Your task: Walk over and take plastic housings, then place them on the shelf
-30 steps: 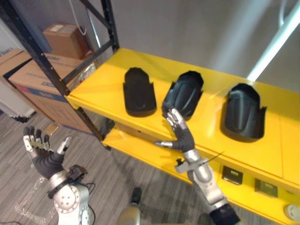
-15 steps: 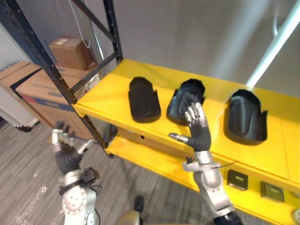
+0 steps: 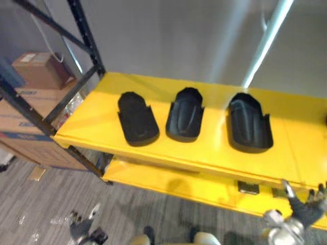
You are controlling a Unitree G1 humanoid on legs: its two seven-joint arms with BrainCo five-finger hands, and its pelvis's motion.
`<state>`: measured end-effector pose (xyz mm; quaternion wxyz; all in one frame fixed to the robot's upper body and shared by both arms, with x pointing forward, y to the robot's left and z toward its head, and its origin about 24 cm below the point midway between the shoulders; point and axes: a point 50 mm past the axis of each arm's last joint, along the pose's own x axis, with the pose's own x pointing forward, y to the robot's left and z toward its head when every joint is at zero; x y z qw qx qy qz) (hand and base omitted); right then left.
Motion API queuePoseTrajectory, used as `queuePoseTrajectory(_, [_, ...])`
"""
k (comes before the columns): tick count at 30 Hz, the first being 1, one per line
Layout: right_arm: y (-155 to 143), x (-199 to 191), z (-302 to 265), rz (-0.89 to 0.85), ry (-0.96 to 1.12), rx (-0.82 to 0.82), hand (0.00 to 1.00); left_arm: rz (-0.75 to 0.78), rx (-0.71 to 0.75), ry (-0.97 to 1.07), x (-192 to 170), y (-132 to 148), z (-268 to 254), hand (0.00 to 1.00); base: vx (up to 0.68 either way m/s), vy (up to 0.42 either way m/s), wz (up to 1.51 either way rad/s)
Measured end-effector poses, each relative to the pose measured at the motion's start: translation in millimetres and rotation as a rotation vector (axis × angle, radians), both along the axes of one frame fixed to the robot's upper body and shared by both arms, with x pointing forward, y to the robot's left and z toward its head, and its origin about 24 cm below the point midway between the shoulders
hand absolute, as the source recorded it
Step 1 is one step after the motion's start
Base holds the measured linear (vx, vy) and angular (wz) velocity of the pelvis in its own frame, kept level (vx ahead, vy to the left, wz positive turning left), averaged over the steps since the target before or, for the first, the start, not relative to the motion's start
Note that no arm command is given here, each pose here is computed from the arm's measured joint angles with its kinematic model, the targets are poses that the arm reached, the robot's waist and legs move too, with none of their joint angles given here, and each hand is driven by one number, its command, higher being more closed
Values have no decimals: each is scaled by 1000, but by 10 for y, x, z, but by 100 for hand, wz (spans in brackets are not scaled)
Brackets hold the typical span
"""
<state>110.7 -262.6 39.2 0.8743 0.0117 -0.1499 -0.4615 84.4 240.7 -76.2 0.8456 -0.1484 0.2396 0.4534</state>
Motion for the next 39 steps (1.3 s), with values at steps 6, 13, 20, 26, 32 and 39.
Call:
queuePoseTrajectory(6, [274, 256, 356, 200, -192, -91, 0, 50, -84, 96, -27, -100, -300, 0, 157, -5, 16])
queuePoseTrajectory(13, [295, 562, 893, 455, -355, -360, 0, 42, -226, 352, -395, -238, -715, 0, 103, 149, 19])
queuePoseTrajectory(20, [583, 905, 670, 830, -122, -338, 0, -192, -227, 600, -665, -36, -835, 0, 66, 202, 8])
queuePoseTrajectory(26, [536, 929, 461, 1028, 122, -364, 0, -304, -267, 642, -692, -59, -876, 0, 34, -16, -7])
queuePoseTrajectory(32, [542, 921, 460, 1037, 104, -341, 0, -395, -236, 616, -547, -118, -880, 0, -12, -50, -15])
queuePoseTrajectory(39, [729, 1004, 549, 980, -36, -285, 0, -563, -157, 634, -435, -193, -876, 0, -48, -31, -4])
